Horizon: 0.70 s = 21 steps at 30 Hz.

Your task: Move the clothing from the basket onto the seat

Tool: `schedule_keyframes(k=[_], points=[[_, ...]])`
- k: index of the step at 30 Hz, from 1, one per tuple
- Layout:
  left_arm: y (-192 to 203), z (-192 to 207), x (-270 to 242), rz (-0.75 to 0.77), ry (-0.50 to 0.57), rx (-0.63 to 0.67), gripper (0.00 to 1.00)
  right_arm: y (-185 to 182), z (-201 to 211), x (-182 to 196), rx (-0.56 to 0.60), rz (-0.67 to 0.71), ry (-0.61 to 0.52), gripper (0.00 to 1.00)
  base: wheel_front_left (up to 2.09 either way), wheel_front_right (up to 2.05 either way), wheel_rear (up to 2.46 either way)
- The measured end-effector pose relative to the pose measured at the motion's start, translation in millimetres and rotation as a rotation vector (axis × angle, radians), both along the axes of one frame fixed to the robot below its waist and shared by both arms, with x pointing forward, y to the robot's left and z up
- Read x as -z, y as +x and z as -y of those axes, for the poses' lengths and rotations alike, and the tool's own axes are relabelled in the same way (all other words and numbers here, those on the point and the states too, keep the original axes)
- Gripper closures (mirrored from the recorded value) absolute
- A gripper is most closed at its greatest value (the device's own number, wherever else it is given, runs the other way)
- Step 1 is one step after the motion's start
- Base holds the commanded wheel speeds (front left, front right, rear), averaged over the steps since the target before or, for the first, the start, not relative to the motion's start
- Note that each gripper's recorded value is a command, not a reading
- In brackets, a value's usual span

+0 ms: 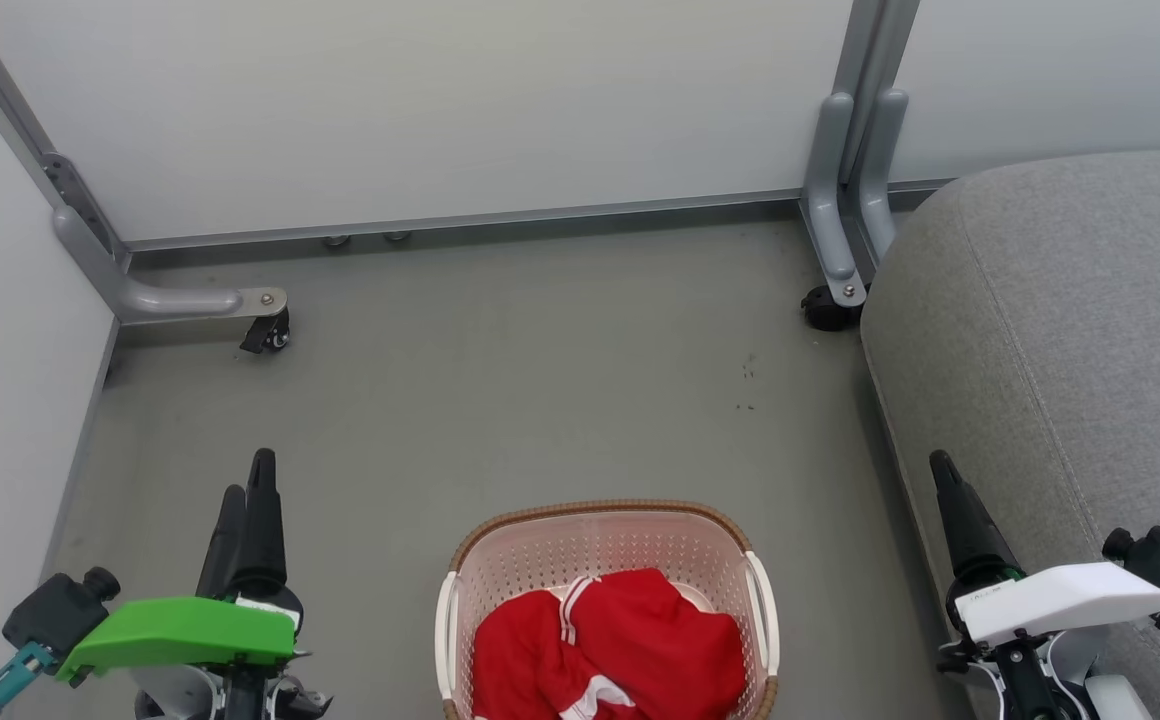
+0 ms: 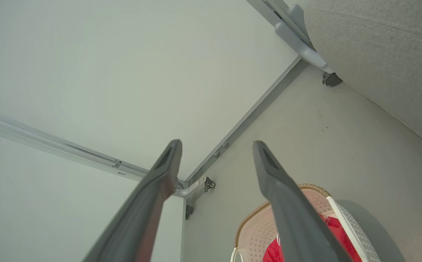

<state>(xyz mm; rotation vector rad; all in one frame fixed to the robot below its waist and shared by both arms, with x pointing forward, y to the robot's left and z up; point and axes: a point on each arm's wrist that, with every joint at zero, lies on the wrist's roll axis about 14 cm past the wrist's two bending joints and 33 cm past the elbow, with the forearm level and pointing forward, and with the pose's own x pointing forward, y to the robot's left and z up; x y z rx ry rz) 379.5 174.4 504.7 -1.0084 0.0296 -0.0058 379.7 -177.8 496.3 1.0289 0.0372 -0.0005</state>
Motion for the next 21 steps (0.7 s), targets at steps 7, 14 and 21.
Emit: schedule_keyframes(k=[7,14,21], points=[[-1.1,7.2,0.2,0.002,0.121,0.013,0.0,-1.1,-2.0,-2.3,-0.003,0.015,-0.085,0.0,0.0,0.0,0.0],[-2.7,11.5,-1.4,0.014,0.215,0.016,0.0,-1.5,-7.1,-6.7,-0.017,0.039,-0.187,0.0,0.0,0.0,0.0],[-3.2,18.4,-6.9,0.045,0.356,0.026,0.0,-1.5,-16.7,-14.1,-0.043,0.08,-0.327,0.0,0.0,0.0,0.0]])
